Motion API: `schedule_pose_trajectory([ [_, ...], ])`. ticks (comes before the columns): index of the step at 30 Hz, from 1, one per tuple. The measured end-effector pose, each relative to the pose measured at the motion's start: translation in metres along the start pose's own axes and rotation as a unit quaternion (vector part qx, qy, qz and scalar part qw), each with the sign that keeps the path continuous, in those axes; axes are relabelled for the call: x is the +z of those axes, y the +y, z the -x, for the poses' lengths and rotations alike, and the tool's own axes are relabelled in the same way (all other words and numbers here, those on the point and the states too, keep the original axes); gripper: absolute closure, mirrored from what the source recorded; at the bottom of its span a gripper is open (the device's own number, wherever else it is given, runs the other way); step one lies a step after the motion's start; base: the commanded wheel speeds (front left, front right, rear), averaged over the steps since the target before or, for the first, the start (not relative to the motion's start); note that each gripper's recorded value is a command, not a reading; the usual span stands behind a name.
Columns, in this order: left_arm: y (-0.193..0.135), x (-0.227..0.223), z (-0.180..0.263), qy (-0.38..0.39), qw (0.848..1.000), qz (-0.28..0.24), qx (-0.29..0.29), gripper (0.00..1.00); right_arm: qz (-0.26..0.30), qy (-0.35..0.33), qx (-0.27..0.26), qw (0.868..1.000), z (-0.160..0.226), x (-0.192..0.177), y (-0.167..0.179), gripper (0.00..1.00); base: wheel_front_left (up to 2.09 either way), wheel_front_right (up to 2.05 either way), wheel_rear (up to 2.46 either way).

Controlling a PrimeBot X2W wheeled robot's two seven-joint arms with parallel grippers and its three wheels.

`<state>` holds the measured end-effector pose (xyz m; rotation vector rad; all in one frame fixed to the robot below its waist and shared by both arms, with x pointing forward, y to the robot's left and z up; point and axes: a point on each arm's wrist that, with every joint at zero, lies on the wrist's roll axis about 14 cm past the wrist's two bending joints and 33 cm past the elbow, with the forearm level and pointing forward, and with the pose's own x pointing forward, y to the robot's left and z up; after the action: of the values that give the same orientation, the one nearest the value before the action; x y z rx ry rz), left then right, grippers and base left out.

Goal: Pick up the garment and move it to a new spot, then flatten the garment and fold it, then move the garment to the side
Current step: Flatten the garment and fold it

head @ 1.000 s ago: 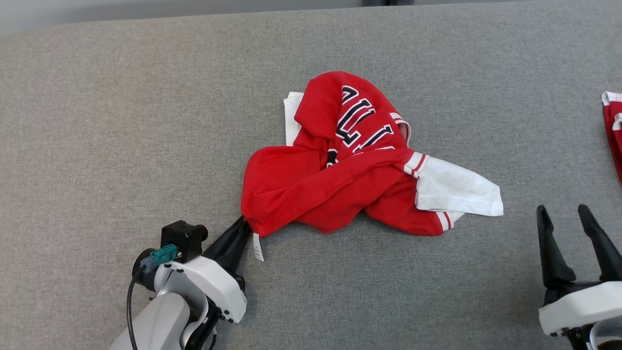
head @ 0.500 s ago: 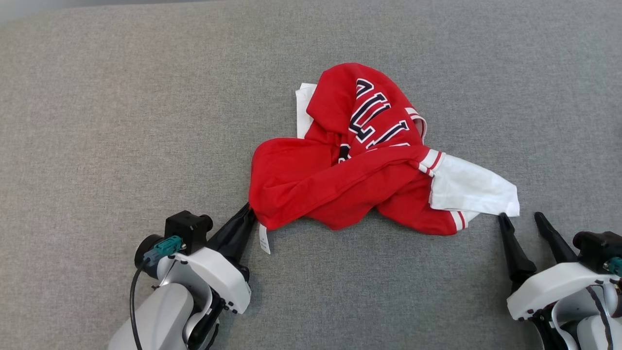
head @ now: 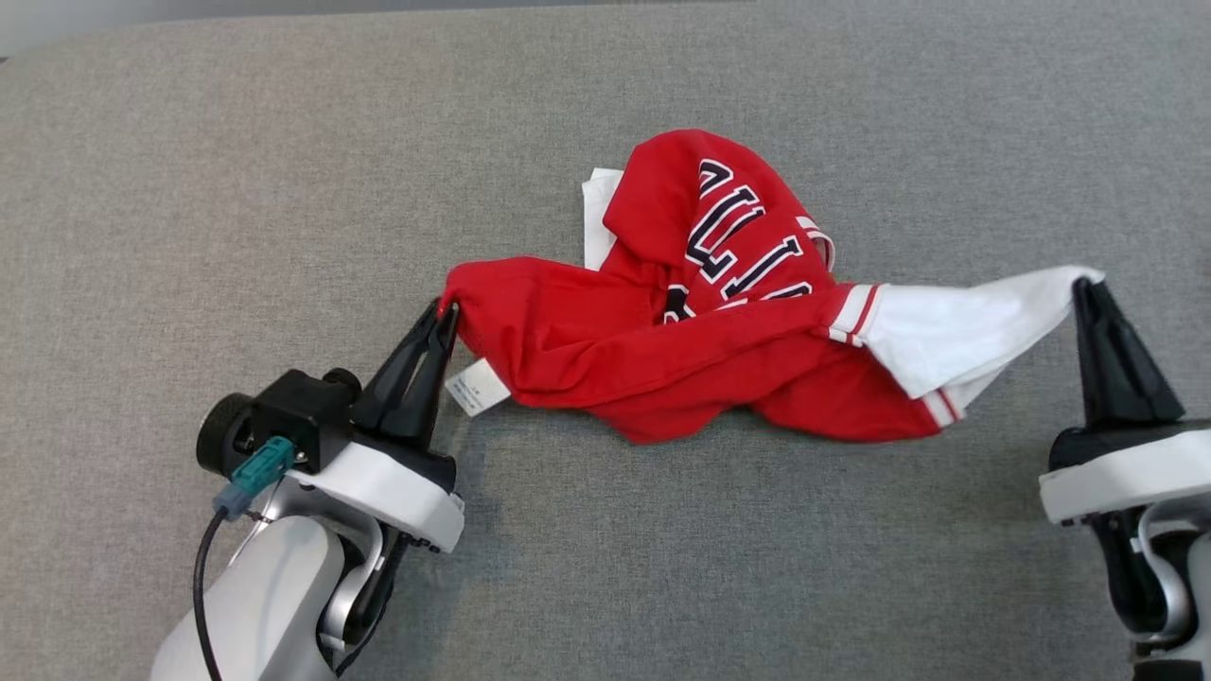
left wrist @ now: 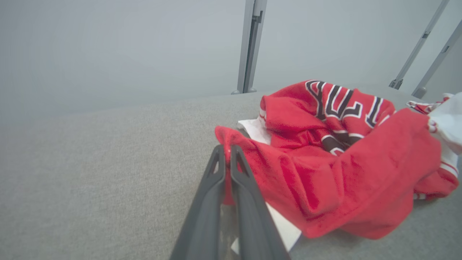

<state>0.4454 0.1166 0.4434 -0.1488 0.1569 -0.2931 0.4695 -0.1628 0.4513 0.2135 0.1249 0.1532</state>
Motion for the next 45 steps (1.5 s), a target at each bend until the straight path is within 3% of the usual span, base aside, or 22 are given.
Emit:
schedule_pose_trajectory([
  [4,-0.008,0.044,0.001,-0.053,0.998,-0.018,-0.007,1.00,0.020,-0.094,0.013,0.995,-0.003,0.067,0.006,1.00,0.00,0.00,0.00],
  [8,-0.009,0.095,0.006,-0.115,0.993,-0.039,-0.009,1.00,0.045,-0.179,0.030,0.982,0.001,0.133,0.016,1.00,0.00,0.00,0.00],
  [14,-0.008,0.179,0.019,-0.220,0.972,-0.080,-0.004,1.00,0.084,-0.284,0.045,0.954,0.021,0.218,0.030,1.00,0.00,0.00,0.00],
  [20,-0.017,0.248,0.045,-0.315,0.943,-0.104,0.004,1.00,0.130,-0.372,0.027,0.919,0.057,0.282,0.031,1.00,0.00,0.00,0.00],
  [23,-0.024,0.266,0.056,-0.343,0.934,-0.103,0.002,1.00,0.135,-0.389,0.027,0.911,0.069,0.294,0.036,1.00,0.00,0.00,0.00],
  [32,-0.026,0.272,0.053,-0.348,0.933,-0.095,-0.002,1.00,0.131,-0.374,0.026,0.918,0.057,0.293,0.033,1.00,0.00,0.00,0.00],
  [38,-0.017,0.279,0.022,-0.352,0.931,-0.094,-0.005,1.00,0.134,-0.350,0.050,0.926,0.013,0.293,0.039,1.00,0.00,0.00,0.00],
  [45,0.000,0.290,-0.043,-0.350,0.933,-0.082,-0.011,1.00,0.159,-0.346,0.080,0.921,-0.058,0.314,0.052,1.00,0.00,0.00,0.00],
])
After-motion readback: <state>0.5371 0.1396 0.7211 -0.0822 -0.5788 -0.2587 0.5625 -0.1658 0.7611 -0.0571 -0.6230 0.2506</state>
